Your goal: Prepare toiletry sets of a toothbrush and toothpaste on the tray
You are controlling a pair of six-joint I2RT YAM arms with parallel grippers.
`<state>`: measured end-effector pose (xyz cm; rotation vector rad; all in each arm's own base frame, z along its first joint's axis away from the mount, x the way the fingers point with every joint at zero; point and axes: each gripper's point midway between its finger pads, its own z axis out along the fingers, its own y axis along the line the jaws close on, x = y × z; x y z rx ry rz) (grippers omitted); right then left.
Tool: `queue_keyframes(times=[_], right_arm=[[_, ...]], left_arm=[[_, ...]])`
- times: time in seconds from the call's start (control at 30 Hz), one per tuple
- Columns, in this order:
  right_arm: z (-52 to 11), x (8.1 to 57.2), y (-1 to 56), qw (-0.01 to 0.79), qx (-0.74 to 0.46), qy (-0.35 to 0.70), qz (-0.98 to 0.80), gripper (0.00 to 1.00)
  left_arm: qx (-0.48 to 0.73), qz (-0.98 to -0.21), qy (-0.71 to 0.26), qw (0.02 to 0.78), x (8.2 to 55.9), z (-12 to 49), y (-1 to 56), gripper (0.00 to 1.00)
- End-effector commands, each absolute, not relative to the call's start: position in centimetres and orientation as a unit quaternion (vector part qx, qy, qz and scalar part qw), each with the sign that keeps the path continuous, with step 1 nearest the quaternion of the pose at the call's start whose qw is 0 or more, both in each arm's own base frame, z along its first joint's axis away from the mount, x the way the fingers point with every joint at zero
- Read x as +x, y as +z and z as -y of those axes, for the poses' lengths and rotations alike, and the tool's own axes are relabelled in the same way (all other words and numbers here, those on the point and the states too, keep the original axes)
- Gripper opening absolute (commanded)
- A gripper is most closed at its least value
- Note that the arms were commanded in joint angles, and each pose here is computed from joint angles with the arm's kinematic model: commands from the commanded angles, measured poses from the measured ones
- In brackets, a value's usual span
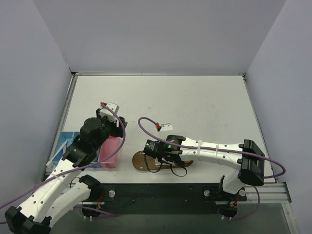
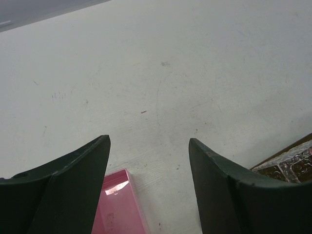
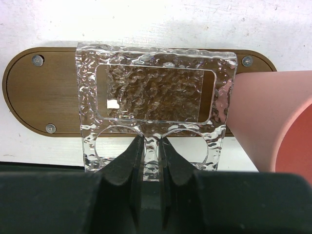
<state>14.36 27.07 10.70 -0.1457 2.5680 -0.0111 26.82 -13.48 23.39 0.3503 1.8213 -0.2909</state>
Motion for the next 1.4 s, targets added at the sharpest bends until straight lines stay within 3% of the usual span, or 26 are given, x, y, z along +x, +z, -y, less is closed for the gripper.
queue_keyframes(times=[0.0, 1.03, 1.2, 1.37], right_arm=[[-25.6, 14.7, 11.6, 0.302, -0.054, -0.021, -0.952, 0.00], [-24.7, 14.3, 10.3, 0.284, -0.056, -0.045, -0.956, 0.00], [-24.6, 14.3, 10.4, 0.283, -0.061, -0.054, -0.956, 0.14], [-24.8, 14.4, 10.5, 0.283, -0.065, -0.058, -0.955, 0.20]], left_arm=[[0.150, -0.768, -0.132, 0.609, 27.2, 13.7, 25.4, 0.76], [0.153, -0.770, -0.132, 0.605, 27.3, 13.8, 25.1, 0.76], [0.152, -0.770, -0.132, 0.605, 27.3, 13.8, 25.1, 0.76], [0.151, -0.770, -0.131, 0.605, 27.4, 13.7, 25.1, 0.76]])
